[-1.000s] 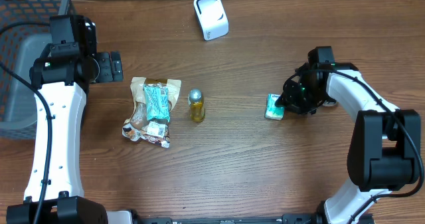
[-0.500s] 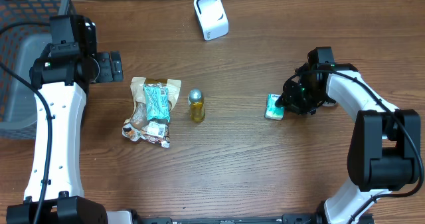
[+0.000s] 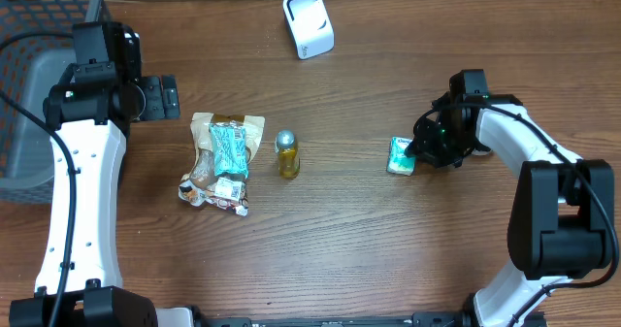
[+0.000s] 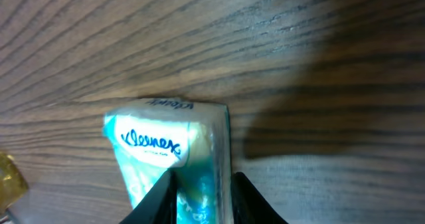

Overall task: Scan the item barcode
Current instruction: 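Lift the Kleenex pack slightly with the right gripper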

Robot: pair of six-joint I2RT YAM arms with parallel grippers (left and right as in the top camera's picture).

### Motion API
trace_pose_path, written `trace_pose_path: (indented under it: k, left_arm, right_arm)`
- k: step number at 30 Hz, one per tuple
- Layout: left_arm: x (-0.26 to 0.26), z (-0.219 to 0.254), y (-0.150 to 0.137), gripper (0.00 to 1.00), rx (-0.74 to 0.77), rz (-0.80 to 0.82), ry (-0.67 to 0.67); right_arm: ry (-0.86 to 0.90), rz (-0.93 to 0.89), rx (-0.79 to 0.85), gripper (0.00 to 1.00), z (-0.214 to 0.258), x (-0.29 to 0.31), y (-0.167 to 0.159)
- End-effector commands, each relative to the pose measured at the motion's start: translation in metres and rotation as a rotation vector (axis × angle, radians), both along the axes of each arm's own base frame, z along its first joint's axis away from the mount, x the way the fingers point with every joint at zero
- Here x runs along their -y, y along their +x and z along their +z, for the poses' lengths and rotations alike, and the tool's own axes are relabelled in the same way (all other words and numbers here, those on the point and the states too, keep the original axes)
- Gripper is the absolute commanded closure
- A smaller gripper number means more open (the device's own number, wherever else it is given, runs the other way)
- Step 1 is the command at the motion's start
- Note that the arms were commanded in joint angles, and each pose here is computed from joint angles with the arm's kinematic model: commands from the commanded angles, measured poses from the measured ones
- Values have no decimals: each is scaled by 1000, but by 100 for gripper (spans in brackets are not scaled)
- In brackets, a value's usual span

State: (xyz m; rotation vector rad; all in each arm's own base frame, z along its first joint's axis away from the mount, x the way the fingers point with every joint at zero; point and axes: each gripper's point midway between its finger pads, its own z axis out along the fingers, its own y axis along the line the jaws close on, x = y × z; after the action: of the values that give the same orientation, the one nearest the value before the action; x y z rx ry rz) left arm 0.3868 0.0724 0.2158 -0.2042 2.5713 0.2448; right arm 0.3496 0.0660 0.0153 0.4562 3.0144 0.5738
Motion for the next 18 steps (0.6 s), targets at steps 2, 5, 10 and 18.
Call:
trace_pose_path:
  k: [2, 5, 10, 18]
  left_arm:
    - [1, 15, 3, 0, 36, -17, 19]
    - [1, 15, 3, 0, 36, -17, 19]
    - [1, 15, 3, 0, 36, -17, 19]
    - [1, 15, 3, 0, 36, -18, 19]
  right_arm:
    - [-10, 1, 13, 78, -8, 1, -9]
    - [-9, 2, 12, 80, -10, 1, -10]
    - [-9, 4, 14, 94, -10, 1, -10]
    - [-9, 4, 14, 96, -10, 1, -10]
